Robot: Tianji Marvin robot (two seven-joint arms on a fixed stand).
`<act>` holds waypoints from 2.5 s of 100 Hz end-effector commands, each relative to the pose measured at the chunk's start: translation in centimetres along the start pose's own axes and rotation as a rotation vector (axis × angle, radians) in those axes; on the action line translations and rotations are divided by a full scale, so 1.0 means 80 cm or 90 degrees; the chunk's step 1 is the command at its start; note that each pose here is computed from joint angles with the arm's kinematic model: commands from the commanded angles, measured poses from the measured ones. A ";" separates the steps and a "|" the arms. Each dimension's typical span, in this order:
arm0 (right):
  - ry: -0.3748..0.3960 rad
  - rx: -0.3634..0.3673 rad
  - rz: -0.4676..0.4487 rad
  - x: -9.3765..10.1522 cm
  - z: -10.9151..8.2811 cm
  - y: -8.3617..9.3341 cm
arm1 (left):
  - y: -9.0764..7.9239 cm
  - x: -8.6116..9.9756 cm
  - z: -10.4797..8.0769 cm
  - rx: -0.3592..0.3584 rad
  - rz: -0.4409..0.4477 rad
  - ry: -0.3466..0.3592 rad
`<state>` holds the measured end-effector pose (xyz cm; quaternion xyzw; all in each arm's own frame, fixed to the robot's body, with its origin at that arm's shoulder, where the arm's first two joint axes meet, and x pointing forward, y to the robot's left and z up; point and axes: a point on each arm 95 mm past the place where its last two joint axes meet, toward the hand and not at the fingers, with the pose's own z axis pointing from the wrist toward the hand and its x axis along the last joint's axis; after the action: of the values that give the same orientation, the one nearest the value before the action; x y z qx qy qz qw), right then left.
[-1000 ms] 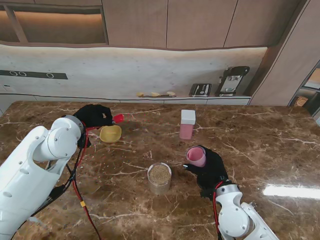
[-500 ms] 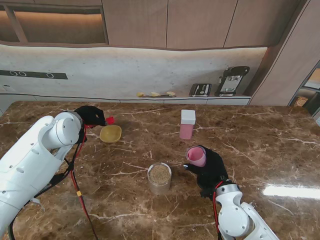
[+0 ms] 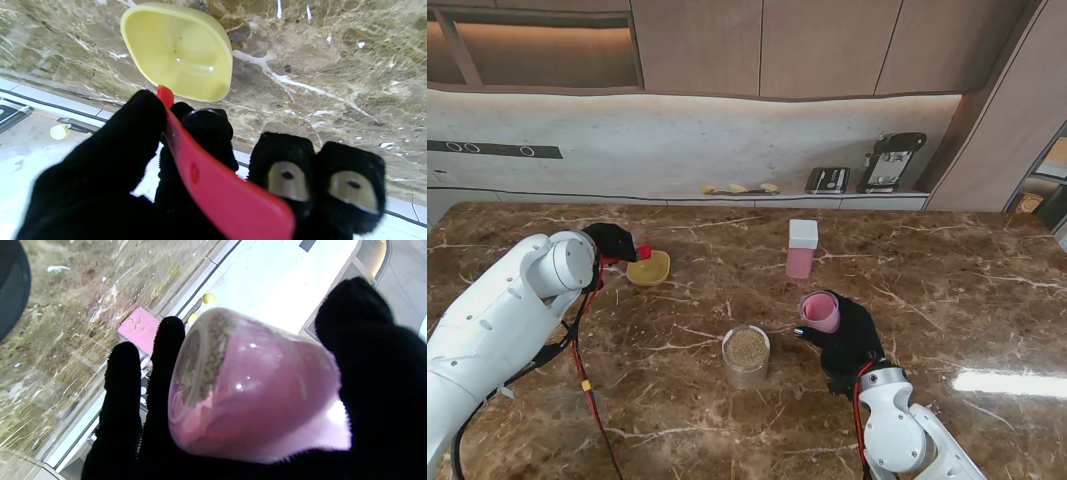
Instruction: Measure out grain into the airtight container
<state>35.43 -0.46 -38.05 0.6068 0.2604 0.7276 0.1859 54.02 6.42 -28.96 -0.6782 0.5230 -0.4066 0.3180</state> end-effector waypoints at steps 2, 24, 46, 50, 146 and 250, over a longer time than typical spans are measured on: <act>-0.010 0.011 0.001 -0.004 -0.003 -0.004 | 0.005 -0.002 0.004 -0.006 -0.003 -0.006; -0.011 0.014 0.000 -0.003 -0.003 -0.004 | 0.012 -0.006 0.014 -0.014 -0.001 -0.014; -0.014 0.015 0.000 -0.002 -0.003 -0.004 | 0.016 -0.005 0.020 -0.028 0.002 -0.017; -0.014 0.015 0.000 -0.002 -0.003 -0.004 | 0.017 -0.004 0.021 -0.031 0.004 -0.016; -0.018 0.020 0.002 -0.002 -0.003 -0.006 | 0.035 -0.001 0.032 -0.086 0.007 -0.026; -0.022 0.023 0.007 -0.003 -0.003 -0.008 | 0.030 -0.001 0.035 -0.074 -0.010 -0.028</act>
<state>35.46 -0.23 -38.15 0.6172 0.2644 0.7189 0.1799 55.31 5.98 -32.25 -0.7024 0.5389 -0.3614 0.2925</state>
